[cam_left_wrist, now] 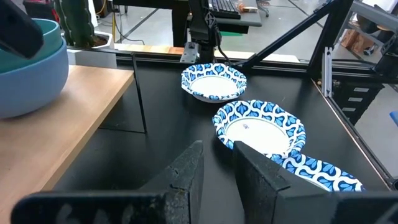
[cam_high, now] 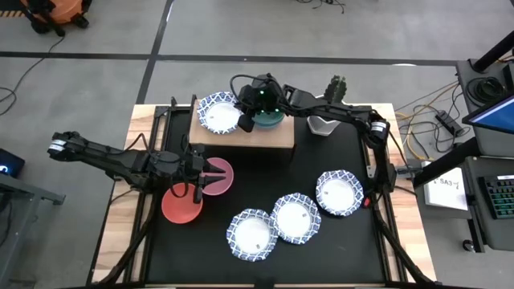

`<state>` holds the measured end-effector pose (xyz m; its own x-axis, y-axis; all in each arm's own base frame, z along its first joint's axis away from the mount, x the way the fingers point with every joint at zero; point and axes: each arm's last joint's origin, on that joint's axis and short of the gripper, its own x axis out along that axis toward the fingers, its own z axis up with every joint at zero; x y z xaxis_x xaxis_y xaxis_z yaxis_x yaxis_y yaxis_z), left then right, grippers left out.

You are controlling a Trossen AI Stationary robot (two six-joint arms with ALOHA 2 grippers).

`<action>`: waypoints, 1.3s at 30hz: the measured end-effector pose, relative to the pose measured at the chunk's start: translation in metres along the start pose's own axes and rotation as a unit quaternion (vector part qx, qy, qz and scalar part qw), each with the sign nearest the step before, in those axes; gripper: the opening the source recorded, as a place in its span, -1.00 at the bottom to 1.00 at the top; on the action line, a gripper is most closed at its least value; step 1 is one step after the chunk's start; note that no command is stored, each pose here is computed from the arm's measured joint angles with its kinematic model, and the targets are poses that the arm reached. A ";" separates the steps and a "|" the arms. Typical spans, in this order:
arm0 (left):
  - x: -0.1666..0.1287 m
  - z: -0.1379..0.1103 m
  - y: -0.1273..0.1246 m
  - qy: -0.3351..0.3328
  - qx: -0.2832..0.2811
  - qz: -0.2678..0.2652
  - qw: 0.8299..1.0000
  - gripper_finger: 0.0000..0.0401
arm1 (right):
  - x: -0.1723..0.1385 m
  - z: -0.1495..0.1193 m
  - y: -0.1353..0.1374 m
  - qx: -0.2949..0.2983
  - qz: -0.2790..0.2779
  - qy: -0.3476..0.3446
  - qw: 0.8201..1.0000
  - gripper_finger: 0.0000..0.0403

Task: Place and stack bowls onto a shelf
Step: Stack the green bowl on top of the blue bowl on the shelf, then stack the orange bowl on top of the green bowl on the shelf

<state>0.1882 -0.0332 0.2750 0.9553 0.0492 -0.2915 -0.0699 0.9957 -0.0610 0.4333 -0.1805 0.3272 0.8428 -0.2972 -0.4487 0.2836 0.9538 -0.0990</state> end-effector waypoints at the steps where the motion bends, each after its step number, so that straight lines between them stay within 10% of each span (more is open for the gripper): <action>1: 0.000 0.000 0.000 0.000 0.000 0.000 1.000 -0.65 | -0.001 0.001 0.000 0.000 0.000 -0.002 1.000 -0.87; 14: 0.001 -0.001 0.000 0.003 -0.017 0.001 1.000 -0.65 | -0.084 0.028 0.065 -0.071 0.068 -0.053 0.994 -0.87; 27: 0.017 -0.012 -0.003 0.046 -0.123 0.013 0.991 -0.65 | -0.150 -0.069 0.145 -0.096 0.178 -0.001 0.979 -0.87; 39: 0.038 -0.009 -0.033 0.239 -0.351 -0.010 0.905 -0.65 | -0.173 -0.129 0.154 -0.088 0.192 -0.042 0.977 -0.87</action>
<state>0.2240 -0.0649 0.2580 0.7369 -0.1752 -0.6529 -0.3798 0.6917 -0.6142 0.2726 0.0235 0.2749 0.9084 0.0878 -0.4087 -0.1368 0.9863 -0.0922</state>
